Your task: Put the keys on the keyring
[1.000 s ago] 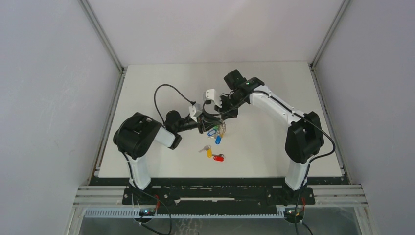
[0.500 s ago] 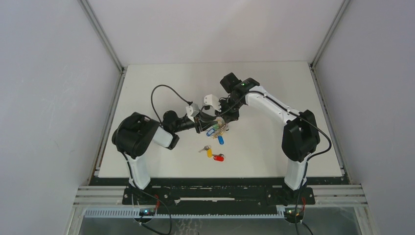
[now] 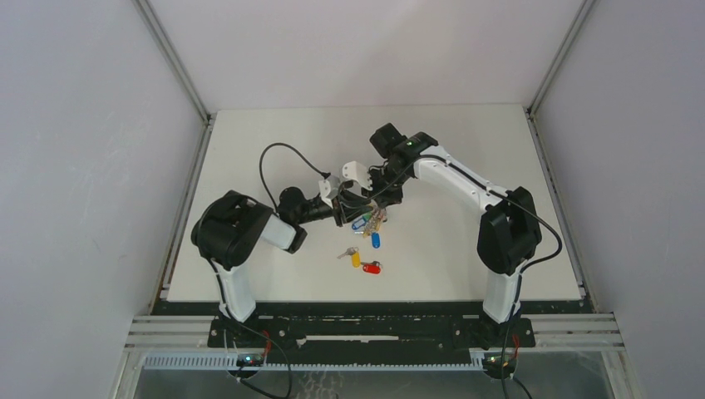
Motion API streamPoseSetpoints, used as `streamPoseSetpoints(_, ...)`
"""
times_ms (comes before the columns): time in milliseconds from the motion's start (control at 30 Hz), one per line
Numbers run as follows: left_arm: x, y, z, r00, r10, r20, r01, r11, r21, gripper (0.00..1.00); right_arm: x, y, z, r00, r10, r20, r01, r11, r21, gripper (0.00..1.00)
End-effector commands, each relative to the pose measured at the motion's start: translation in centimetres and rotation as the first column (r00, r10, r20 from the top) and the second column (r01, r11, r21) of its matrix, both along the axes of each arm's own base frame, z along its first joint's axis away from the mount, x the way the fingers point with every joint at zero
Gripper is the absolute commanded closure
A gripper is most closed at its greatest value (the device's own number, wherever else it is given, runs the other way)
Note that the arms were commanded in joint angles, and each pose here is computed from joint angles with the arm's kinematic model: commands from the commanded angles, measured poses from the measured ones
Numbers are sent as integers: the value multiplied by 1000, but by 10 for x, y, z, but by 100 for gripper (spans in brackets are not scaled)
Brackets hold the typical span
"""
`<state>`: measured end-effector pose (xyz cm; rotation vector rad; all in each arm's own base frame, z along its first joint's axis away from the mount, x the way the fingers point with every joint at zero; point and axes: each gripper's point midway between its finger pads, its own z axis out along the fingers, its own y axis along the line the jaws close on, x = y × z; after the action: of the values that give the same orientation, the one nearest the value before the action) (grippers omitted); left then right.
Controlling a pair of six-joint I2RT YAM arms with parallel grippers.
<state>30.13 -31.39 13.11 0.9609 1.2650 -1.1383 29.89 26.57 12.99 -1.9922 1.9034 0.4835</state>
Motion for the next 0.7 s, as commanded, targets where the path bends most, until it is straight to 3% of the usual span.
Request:
streamPoseSetpoints(0, -6, -16, 30, 993, -59, 101, 64, 997, -47, 71, 7, 12, 17, 998, 30, 50, -32, 999, 41, 100)
streamPoseSetpoints(667, -7, -23, 18, 993, -94, 71, 97, 995, -34, 84, 7, 13, 20, 998, 51, 34, -55, 990, 129, 100)
